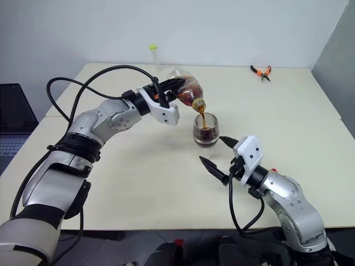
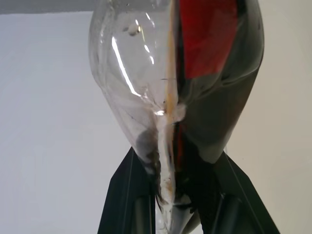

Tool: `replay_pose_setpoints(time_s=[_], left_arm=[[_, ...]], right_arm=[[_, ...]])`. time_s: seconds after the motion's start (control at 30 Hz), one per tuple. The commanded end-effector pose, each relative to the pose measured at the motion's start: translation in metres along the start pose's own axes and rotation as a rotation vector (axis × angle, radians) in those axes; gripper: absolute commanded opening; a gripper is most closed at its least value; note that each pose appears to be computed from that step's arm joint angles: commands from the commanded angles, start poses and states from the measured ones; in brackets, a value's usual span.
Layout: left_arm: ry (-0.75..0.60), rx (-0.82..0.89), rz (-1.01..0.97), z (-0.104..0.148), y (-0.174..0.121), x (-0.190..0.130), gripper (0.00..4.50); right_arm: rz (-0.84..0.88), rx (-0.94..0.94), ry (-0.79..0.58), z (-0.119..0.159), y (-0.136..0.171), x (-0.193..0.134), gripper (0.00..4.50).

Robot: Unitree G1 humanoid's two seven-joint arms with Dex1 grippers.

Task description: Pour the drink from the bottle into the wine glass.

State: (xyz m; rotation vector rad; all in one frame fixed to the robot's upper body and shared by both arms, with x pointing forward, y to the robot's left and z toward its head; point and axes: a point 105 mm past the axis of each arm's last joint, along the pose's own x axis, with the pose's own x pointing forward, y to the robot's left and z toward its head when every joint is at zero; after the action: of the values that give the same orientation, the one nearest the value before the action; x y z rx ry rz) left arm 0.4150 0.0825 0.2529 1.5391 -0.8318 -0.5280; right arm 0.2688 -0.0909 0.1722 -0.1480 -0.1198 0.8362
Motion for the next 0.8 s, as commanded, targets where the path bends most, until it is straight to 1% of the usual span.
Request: replay_pose_setpoints(time_s=[0.03,0.33,0.53,0.8], left_arm=[[-0.012,0.027,0.073,0.0,0.025,0.002,0.69],[-0.035,-0.008,0.085,0.005,0.024,0.003,0.69],[-0.046,-0.09,0.104,0.012,0.02,0.002,0.69],[-0.017,-0.226,0.135,0.014,0.018,-0.004,0.69]], right_arm=[[-0.004,-0.03,-0.042,0.01,-0.001,-0.002,4.5],[-0.001,-0.029,-0.048,0.012,0.0,-0.002,4.5],[-0.002,-0.028,-0.054,0.013,0.001,-0.002,4.5],[0.01,-0.037,-0.074,0.018,0.003,-0.005,4.5]])
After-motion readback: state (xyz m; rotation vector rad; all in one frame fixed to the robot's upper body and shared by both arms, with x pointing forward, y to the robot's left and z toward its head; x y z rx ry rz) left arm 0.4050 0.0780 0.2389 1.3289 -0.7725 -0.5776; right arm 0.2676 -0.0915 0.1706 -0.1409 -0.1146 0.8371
